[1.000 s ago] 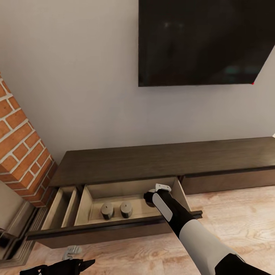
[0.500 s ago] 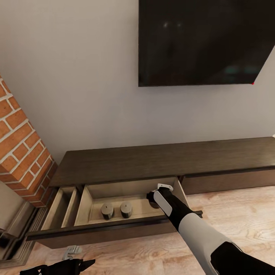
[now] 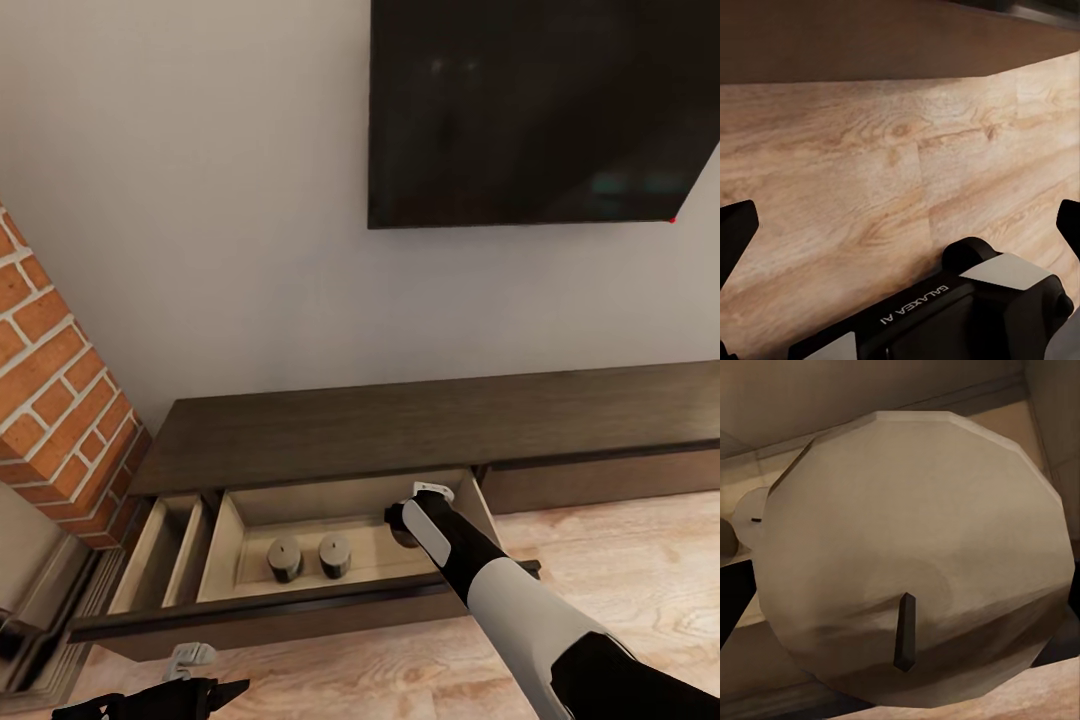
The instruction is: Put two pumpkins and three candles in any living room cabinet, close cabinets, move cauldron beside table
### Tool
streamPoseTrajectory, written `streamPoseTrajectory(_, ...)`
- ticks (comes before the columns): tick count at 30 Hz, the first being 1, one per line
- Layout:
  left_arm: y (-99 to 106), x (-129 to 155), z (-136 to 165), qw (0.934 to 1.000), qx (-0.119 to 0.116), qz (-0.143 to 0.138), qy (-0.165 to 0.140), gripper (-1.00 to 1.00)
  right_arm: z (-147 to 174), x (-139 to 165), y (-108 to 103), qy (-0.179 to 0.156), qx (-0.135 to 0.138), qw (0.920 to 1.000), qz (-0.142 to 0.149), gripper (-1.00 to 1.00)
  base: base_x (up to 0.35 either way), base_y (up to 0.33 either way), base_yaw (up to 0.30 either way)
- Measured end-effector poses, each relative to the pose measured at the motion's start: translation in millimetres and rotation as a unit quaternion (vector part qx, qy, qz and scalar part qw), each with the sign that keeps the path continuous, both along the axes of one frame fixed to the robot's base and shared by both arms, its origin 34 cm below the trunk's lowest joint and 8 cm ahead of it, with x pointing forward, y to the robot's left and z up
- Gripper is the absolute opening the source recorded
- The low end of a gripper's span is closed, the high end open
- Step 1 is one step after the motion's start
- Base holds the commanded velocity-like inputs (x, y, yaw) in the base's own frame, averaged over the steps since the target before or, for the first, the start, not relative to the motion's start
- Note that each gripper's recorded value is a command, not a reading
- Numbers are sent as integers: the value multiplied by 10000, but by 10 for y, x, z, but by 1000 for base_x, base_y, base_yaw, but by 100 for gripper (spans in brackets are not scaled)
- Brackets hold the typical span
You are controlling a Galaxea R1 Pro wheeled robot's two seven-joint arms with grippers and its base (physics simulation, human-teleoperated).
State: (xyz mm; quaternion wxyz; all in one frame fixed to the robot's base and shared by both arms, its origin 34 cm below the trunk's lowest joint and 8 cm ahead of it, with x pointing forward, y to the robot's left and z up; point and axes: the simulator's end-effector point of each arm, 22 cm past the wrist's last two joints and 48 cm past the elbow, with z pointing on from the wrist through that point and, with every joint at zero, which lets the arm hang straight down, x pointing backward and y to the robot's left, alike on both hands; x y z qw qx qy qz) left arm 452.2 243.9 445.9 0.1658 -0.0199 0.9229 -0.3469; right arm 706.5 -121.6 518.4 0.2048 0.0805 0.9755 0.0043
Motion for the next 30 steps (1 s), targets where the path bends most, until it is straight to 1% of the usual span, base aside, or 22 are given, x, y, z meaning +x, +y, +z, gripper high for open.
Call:
streamPoseTrajectory(7,3,2,1,10000,-2,5,-2,100,-1,-1,1,2,3,10000,-2,-100,4,3,0)
streamPoseTrajectory(30,1,-74,-467,10000,1,1,-4,100,-467,-76,3,-1,8,10000,2,-100,0,0,0)
